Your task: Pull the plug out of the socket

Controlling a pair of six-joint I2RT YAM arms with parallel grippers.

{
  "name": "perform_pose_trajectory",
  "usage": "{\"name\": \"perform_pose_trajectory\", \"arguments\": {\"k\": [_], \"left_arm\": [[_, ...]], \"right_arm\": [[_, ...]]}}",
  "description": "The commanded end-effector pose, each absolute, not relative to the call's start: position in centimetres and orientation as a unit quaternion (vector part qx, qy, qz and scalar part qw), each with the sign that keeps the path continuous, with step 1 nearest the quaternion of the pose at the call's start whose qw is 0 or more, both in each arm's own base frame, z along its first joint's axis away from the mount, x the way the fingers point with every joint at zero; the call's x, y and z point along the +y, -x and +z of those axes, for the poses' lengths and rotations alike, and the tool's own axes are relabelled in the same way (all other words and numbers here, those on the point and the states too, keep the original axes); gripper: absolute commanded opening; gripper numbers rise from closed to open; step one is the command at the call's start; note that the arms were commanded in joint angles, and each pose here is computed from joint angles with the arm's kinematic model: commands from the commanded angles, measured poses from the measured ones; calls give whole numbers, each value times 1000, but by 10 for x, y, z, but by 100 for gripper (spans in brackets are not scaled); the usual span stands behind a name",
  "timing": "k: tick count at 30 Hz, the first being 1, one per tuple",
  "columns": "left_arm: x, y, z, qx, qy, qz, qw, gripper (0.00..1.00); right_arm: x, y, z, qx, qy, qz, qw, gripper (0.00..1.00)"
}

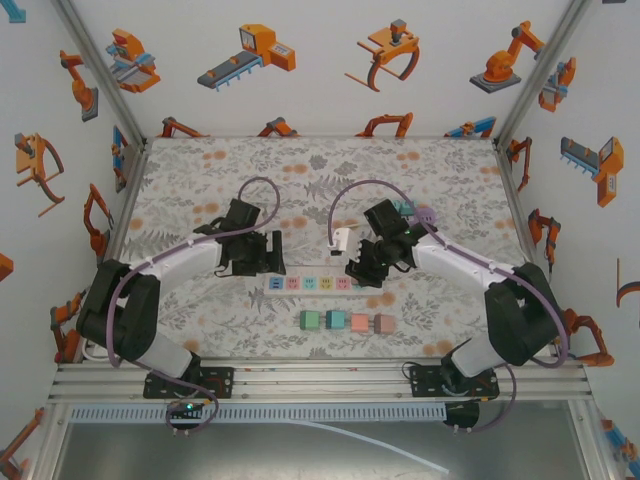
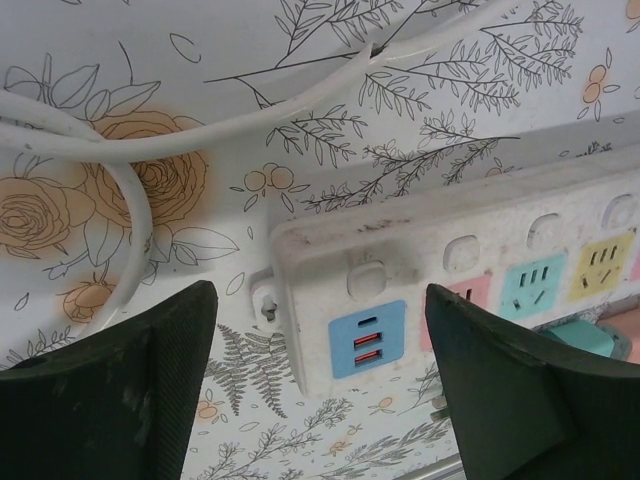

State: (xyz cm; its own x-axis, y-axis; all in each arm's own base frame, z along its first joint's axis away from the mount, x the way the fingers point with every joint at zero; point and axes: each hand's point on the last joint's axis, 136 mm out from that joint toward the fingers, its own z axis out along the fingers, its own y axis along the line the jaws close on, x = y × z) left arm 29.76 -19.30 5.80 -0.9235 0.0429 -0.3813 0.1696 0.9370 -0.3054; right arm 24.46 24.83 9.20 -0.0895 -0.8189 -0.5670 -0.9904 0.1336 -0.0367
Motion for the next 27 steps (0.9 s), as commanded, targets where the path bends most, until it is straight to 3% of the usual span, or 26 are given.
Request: {"name": "perform_pose_trajectory", "arguments": {"k": [1, 13, 27], "left_arm": [[-194, -289, 48, 970, -49, -165, 172, 76], [-184, -265, 19, 982, -52, -117, 142, 72], [-166, -252, 6, 989, -71, -34, 124, 70]], "right_arm": [[254, -246, 102, 700, 642, 193, 248, 45], [259, -241, 99, 695, 651, 187, 240, 31], [269, -244, 131, 676, 645, 203, 291, 24]]}}
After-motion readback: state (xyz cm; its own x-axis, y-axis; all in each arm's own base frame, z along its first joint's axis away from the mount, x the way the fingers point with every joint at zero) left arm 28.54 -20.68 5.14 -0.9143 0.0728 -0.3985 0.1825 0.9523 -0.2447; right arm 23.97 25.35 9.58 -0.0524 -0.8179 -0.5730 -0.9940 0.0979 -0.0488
